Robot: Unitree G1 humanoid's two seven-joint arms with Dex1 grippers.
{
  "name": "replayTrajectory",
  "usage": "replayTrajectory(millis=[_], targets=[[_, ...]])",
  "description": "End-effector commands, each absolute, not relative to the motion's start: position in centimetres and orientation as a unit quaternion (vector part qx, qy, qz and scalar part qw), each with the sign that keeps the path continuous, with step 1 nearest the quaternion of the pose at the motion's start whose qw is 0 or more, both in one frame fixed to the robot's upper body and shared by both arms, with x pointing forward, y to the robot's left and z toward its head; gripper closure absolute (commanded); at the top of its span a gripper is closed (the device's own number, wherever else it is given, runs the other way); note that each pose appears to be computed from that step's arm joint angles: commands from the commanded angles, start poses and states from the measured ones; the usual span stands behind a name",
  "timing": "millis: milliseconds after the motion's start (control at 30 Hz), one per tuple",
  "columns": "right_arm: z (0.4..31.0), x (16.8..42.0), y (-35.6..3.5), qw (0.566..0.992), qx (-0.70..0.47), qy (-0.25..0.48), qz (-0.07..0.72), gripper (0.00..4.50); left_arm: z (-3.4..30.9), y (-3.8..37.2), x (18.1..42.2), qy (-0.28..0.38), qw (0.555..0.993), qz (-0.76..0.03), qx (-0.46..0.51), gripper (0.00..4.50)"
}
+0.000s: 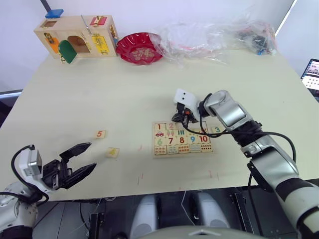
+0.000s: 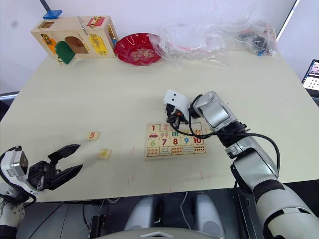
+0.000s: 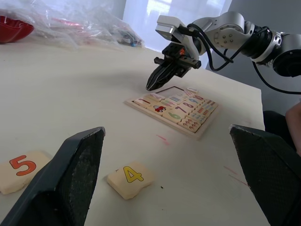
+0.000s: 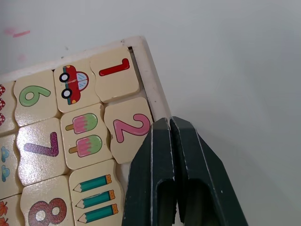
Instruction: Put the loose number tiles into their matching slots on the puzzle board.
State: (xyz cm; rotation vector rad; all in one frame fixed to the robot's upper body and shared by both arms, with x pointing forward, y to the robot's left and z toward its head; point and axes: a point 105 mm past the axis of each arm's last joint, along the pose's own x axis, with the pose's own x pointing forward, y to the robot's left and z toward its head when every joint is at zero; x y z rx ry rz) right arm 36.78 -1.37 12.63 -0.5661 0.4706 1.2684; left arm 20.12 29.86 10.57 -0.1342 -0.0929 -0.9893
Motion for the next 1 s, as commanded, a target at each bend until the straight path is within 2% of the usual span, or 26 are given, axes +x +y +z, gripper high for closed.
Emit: replayTrajectory(millis=[33,1000], targets=[[13.0,36.6,-1.0,0.738,-0.264,0.202,0.587,4.44,11.4,30.0,19.8,-0.060,0.872,-0.484,-0.052,0.00],[12.7,35.5,-0.6,0.719,-0.272,0.212,0.604,4.44,11.9,29.4,19.8,-0.062,0.868,-0.489,-0.051,0.00]])
